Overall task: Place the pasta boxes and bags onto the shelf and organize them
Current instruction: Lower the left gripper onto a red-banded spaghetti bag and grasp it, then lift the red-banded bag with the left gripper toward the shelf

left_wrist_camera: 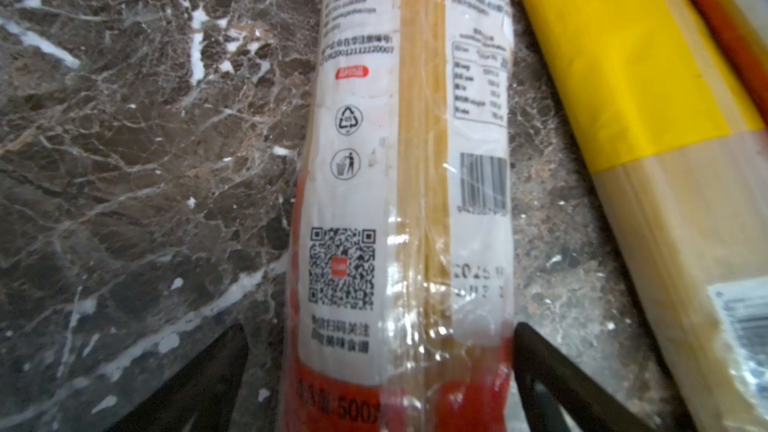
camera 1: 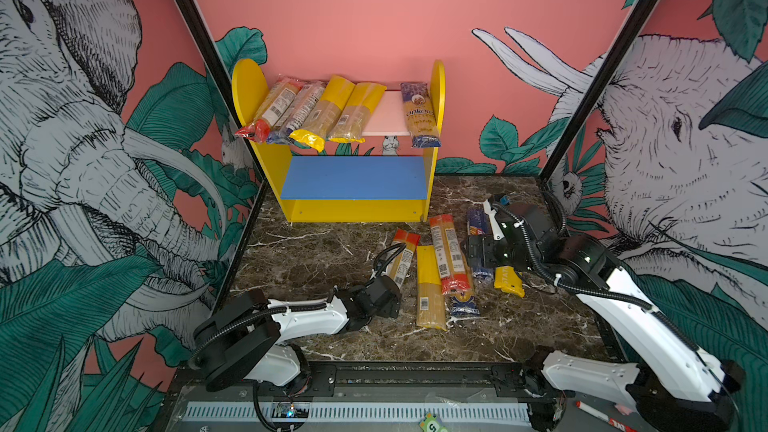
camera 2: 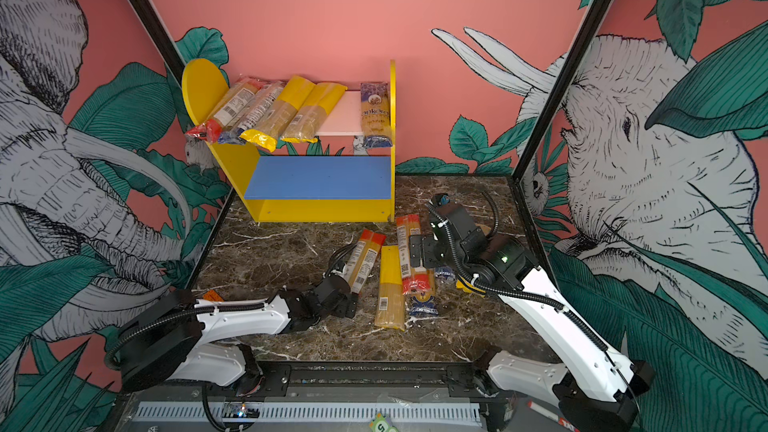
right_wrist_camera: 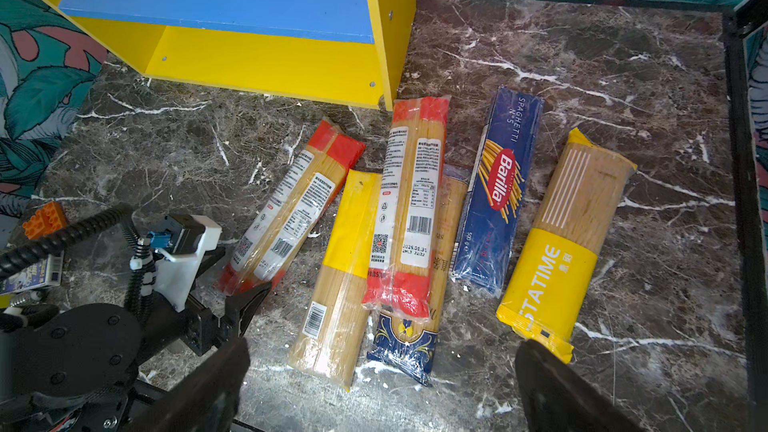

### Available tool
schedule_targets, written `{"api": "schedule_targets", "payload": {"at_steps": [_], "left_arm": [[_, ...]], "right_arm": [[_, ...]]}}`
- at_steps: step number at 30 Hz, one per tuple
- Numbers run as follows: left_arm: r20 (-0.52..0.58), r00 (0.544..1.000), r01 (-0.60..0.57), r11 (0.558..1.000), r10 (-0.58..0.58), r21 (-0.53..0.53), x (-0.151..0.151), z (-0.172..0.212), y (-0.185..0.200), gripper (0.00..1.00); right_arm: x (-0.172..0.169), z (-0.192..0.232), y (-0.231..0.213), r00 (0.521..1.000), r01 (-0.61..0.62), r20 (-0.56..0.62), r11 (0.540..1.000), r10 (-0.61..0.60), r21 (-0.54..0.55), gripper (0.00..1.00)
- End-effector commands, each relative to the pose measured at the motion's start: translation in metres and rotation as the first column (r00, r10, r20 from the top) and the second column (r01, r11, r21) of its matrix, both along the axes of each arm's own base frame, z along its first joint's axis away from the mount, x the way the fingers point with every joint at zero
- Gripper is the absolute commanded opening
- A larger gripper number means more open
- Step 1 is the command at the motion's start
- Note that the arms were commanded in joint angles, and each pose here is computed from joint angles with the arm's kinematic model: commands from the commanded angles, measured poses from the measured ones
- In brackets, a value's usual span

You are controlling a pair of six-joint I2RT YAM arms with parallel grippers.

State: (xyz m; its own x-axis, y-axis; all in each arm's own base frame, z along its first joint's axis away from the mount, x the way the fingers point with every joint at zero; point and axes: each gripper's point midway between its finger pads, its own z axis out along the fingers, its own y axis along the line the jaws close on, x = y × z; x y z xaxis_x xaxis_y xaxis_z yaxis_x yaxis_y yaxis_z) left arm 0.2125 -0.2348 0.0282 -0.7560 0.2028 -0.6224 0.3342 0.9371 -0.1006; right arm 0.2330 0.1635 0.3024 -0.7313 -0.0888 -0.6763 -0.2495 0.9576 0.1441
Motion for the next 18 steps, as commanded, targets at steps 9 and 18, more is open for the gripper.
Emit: {"api": "schedule_targets", "payload": {"at_steps": [9,18], "left_arm": [[-0.067,0.997,0.036,0.997,-0.040,-0.063,-0.004,-0.034,-0.024,1.00],[-0.212,0.977,0.017,1.000,-0.017,0.001,-0.033,-0.086,-0.004,0.57]], "right_arm": [[0.000,0.008,-0.001,1.000,0.007,-0.009,1.000,-0.007,-0.012,0.99],[-0.008,0.014,-0.015,1.000,0.022,-0.001,0.999,-0.022,-0.043,0.99]]}}
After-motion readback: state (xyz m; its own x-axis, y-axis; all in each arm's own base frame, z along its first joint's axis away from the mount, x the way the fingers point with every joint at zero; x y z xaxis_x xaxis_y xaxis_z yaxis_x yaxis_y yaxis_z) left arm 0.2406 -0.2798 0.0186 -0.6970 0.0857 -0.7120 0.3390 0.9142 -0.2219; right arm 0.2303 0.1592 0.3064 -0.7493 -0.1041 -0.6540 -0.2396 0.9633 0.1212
